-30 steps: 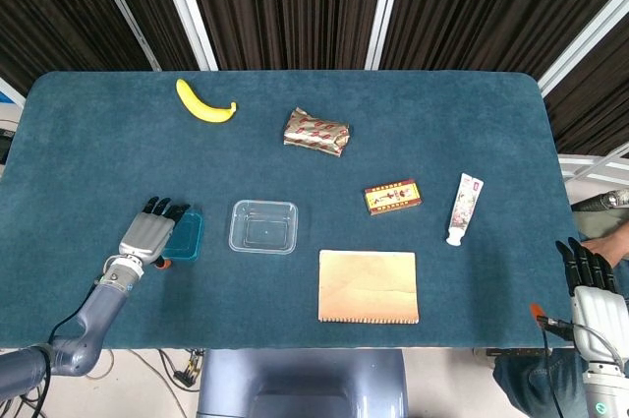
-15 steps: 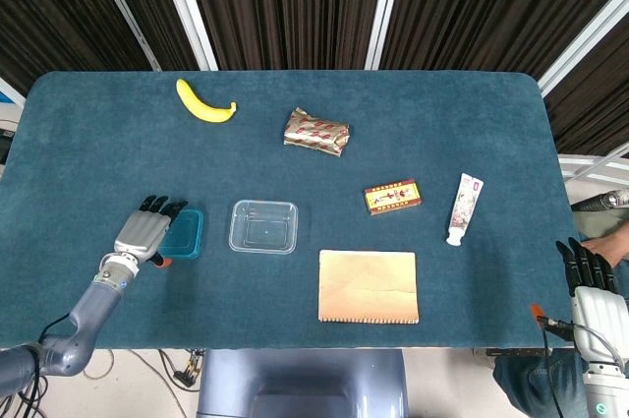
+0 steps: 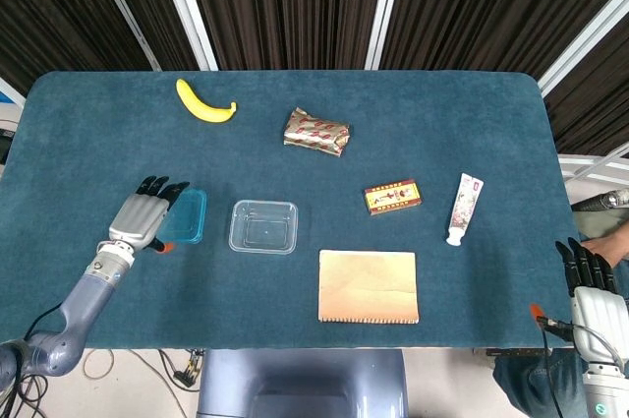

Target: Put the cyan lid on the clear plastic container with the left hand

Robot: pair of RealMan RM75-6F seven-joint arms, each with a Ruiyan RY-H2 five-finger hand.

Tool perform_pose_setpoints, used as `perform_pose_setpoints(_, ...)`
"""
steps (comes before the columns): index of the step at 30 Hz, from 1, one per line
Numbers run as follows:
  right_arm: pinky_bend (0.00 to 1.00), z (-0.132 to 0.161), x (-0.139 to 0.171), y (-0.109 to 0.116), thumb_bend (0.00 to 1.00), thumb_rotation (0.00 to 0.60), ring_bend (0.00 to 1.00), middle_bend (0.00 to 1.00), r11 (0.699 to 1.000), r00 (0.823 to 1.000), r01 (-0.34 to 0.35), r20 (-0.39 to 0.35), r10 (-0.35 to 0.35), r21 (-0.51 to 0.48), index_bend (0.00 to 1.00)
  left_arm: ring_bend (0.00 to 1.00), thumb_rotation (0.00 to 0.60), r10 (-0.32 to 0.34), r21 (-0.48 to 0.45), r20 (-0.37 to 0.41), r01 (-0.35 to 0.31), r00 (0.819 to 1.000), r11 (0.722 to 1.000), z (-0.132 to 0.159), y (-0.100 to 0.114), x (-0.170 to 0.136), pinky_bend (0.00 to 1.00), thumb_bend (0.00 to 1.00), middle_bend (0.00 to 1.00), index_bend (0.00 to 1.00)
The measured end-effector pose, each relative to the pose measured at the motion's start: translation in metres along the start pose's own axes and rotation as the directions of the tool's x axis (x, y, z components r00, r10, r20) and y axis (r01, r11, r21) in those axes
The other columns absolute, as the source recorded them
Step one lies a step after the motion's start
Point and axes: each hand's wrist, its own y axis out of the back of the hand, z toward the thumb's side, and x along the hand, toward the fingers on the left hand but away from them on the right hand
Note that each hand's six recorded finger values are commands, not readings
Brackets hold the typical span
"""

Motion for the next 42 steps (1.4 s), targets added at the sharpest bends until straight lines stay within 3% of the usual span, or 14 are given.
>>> perform_pose_setpoints(8,0.0,0.0,0.0,0.0,0.27,0.6,0.0,0.0,1.0,1.0,-0.001,-0.002,0.001,-0.001,0.03,0.0,0.6,0.027,-0.001,0.051,-0.027,0.998,1.0,0.044,0.043,0.005,0.0,0.14,0.23,0.05)
perform_pose_setpoints(15,0.0,0.0,0.0,0.001,0.27,0.6,0.0,0.0,1.0,1.0,0.001,-0.003,-0.001,-0.003,0.03,0.0,0.6,-0.013,-0.014,0.077,0.014,0.997,1.0,0.085,0.058,0.015,0.0,0.14,0.23,0.05)
perform_pose_setpoints(26,0.0,-0.001,0.0,0.002,0.27,0.6,0.0,0.0,1.0,1.0,0.001,-0.004,-0.001,-0.006,0.03,0.0,0.6,-0.063,0.011,0.114,0.062,0.991,0.998,0.149,0.043,0.029,0.0,0.14,0.23,0.05)
perform_pose_setpoints(42,0.0,-0.001,0.0,0.002,0.27,0.6,0.0,0.0,1.0,1.0,0.001,-0.002,-0.001,-0.01,0.03,0.0,0.6,-0.089,0.072,0.08,0.084,0.993,0.994,0.175,0.025,0.043,0.0,0.14,0.23,0.05)
